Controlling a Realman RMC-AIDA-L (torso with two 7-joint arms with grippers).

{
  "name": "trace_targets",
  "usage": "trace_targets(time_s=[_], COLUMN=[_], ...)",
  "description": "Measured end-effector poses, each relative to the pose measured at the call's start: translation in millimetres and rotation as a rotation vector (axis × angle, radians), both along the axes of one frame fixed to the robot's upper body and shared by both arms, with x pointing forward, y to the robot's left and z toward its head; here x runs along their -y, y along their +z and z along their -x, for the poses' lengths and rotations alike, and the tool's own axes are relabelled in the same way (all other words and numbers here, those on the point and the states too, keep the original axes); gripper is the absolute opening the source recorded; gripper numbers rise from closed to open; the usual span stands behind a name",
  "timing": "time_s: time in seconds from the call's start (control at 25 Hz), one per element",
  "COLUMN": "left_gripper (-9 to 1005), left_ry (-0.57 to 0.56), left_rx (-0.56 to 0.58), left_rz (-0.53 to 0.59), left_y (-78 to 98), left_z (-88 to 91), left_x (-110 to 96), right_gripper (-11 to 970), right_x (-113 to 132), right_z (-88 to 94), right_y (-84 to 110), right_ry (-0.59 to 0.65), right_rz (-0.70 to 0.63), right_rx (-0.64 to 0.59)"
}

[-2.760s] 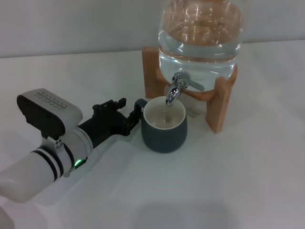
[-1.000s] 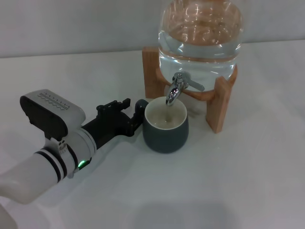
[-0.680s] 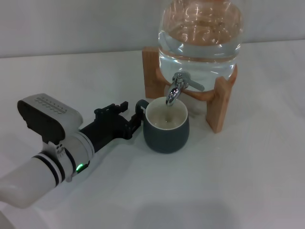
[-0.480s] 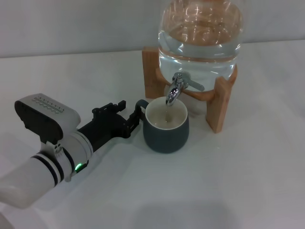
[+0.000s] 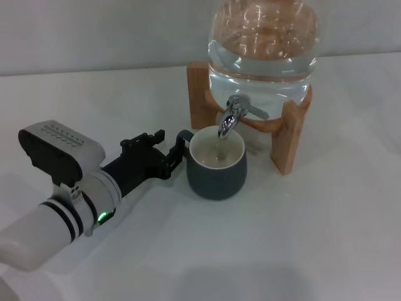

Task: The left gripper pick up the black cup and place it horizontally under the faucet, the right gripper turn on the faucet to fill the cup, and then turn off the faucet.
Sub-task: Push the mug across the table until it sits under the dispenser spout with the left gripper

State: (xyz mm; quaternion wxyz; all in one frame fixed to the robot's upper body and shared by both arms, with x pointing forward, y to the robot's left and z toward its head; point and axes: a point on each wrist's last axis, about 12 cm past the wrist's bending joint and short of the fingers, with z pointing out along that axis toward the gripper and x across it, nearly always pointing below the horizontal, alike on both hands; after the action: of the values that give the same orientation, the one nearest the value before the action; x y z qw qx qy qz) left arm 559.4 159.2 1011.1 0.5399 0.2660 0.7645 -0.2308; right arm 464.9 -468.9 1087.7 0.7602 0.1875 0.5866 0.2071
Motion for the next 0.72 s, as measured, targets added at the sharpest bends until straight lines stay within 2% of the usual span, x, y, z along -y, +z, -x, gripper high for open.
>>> trace_targets(time_s=[0.72], left_gripper=[464], left_ry=[0.002], left_rx=[-0.006], left_rz=[0.004], left_y=[-1.3], left_z=[2.0], left_x=[-0.2], right_gripper=[841], right_x=[0.8], right_z=[0.7], right_y=[-0.2], right_ry=[-0.005], right_rz=[0.0], right_rx=[-0.002])
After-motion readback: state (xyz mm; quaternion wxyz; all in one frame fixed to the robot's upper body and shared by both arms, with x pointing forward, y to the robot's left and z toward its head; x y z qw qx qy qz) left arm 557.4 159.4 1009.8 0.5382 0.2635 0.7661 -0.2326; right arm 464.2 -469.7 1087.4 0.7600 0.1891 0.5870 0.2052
